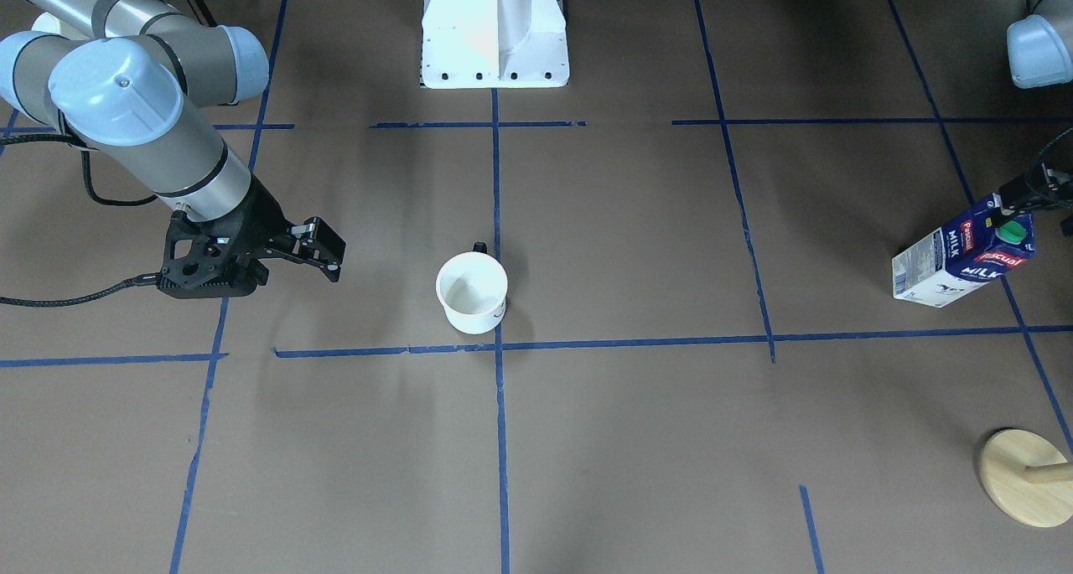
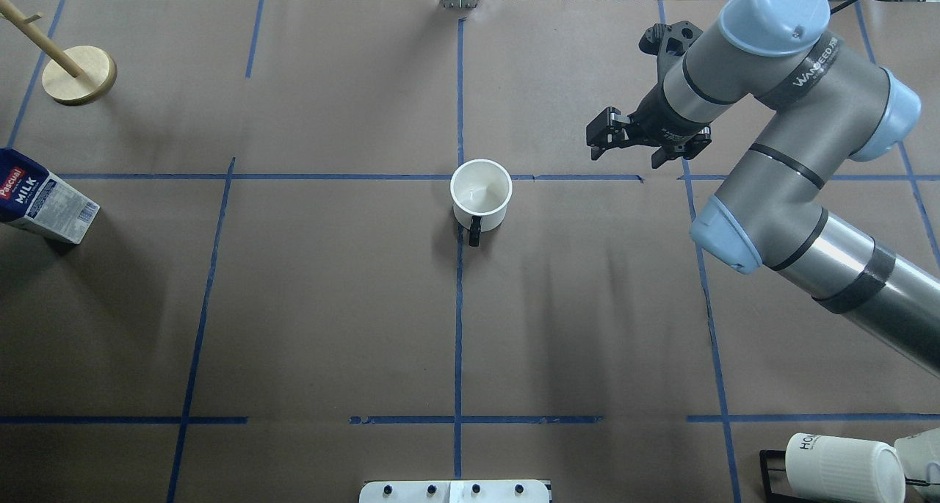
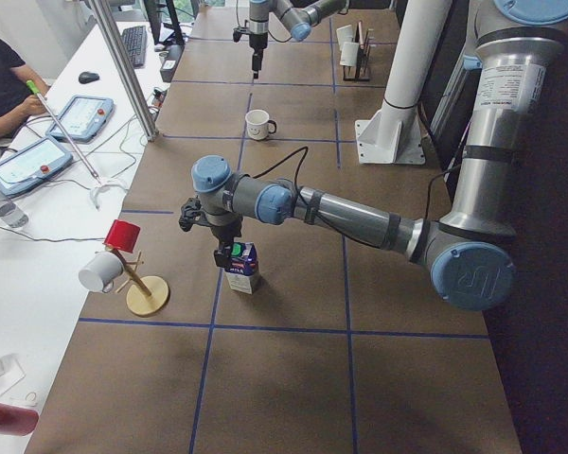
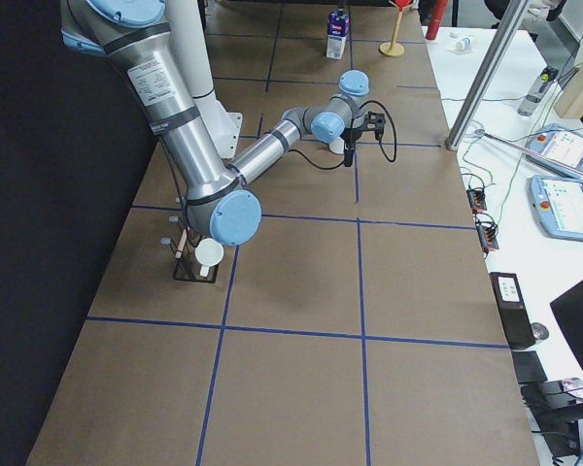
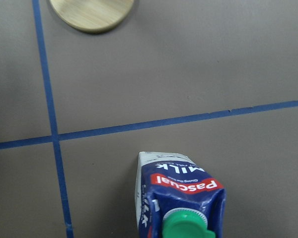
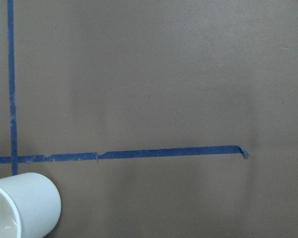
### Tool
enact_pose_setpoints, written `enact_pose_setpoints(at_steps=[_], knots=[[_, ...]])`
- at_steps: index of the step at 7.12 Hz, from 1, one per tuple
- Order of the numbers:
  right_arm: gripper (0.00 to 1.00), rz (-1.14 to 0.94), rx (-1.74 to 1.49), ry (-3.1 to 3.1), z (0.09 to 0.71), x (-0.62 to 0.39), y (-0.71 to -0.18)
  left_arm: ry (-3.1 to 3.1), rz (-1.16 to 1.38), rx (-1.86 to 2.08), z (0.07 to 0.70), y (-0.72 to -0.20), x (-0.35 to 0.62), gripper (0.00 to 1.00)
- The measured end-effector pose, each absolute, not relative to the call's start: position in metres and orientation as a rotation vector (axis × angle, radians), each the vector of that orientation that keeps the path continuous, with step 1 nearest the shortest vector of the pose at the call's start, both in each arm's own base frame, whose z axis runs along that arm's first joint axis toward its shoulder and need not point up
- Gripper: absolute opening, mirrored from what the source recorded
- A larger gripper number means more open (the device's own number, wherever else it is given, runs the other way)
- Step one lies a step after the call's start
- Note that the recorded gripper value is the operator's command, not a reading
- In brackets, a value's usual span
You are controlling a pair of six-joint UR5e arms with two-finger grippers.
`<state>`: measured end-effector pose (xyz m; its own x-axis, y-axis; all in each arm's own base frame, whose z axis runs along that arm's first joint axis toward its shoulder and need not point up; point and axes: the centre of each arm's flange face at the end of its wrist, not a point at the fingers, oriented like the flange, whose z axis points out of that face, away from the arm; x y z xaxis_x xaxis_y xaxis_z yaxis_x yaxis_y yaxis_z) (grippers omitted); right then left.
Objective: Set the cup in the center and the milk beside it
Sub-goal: 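Release and lift the right gripper from the mug while the left grasps the milk carton, then carry the milk carton with the left gripper toward the mug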
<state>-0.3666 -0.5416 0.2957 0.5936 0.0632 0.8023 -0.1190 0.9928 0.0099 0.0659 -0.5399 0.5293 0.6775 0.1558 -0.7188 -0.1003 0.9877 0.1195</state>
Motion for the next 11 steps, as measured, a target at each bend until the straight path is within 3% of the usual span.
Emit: enact_pose_setpoints(at_steps=[4, 5, 6, 7, 9, 11], knots=[[1.00, 0.107, 0.066, -0.928, 0.296, -0.367, -0.541, 0.811, 0.199, 0.049, 0.537, -0.536, 0.096, 0.97], [1.00, 0.107, 0.065, -0.927, 0.297, -0.367, -0.541, 0.811, 0.210, 0.044, 0.541, -0.535, 0.102, 0.69], [1.00, 0.107, 0.063, -0.925, 0.298, -0.367, -0.541, 0.811, 0.213, 0.042, 0.545, -0.535, 0.105, 0.28], [1.00, 0.107, 0.062, -0.923, 0.300, -0.368, -0.541, 0.811, 0.211, 0.040, 0.546, -0.536, 0.106, 0.07], [1.00, 0.107, 0.067, -0.927, 0.297, -0.365, -0.541, 0.813, 0.213, 0.048, 0.541, -0.538, 0.107, 0.04], [1.00, 0.118, 0.070, -0.923, 0.302, -0.357, -0.542, 0.830, 0.198, 0.093, 0.485, -0.560, 0.112, 0.04]])
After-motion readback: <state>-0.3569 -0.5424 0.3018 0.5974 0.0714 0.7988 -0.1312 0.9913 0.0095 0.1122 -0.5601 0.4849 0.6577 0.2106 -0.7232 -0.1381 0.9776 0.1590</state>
